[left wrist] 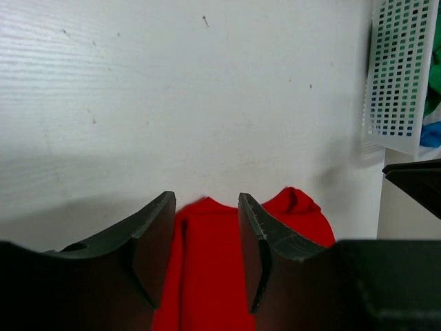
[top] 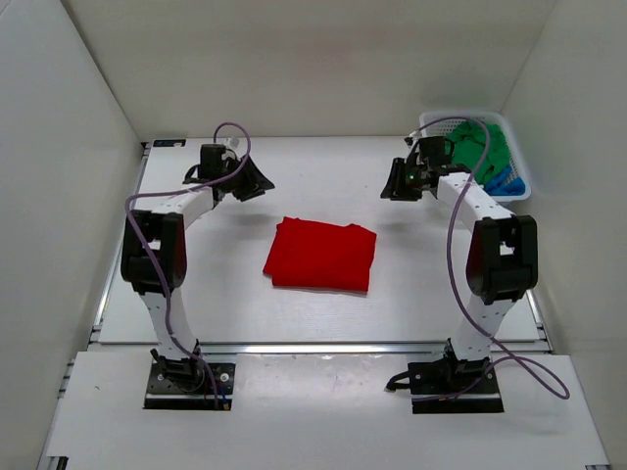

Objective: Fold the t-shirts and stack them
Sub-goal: Fold the long partially folded tshirt into a neat square, then put the neatly folded tshirt into the corner of the board with the left arm

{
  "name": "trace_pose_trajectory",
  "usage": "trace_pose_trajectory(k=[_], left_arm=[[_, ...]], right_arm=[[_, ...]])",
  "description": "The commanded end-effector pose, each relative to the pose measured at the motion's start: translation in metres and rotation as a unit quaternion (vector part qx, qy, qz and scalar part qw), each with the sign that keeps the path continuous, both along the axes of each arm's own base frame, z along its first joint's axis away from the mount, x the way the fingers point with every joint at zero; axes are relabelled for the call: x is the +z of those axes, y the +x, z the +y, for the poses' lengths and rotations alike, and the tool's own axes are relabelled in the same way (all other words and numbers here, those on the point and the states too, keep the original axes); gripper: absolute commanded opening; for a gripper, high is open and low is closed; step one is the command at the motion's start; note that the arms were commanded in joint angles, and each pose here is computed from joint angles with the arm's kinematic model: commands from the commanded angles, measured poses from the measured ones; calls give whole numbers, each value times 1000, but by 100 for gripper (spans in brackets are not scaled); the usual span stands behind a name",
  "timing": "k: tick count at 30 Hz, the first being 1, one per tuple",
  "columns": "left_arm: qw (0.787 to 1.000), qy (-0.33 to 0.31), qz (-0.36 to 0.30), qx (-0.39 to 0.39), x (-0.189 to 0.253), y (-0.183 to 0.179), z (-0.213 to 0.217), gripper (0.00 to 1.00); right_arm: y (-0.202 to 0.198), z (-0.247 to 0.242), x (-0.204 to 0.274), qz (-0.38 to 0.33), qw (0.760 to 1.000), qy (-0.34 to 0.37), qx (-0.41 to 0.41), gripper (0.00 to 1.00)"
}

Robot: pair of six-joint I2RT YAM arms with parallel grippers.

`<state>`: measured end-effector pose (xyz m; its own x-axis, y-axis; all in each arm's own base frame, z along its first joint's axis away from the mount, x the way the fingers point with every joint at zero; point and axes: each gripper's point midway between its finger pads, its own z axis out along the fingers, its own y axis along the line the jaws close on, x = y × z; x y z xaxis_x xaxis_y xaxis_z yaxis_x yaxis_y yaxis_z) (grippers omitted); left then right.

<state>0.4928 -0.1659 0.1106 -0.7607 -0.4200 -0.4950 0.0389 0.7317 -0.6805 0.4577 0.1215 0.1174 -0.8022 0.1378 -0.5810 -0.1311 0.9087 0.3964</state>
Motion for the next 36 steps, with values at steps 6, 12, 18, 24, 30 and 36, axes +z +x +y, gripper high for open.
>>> trace_pose_trajectory(k=[6,12,18,24,30,36], left_arm=[[999,24,5,-42,1,-88,-19,49],[997,11,35,-72,-16,-135,-56,41],[990,100,93,-43,-63,-145,-40,49],[993,105,54,-27,-40,-138,-31,57],[986,160,39,-27,-37,-133,-21,60],[970,227,73,-39,-67,-139,-4,70]], right_arm=[[-57,25,19,-15,997,57,46,4],[-101,56,6,12,989,119,92,0],[-128,64,7,16,986,129,104,0],[-140,61,15,10,985,136,107,0],[-143,60,24,3,985,136,110,0],[-146,48,43,-18,985,135,103,0]])
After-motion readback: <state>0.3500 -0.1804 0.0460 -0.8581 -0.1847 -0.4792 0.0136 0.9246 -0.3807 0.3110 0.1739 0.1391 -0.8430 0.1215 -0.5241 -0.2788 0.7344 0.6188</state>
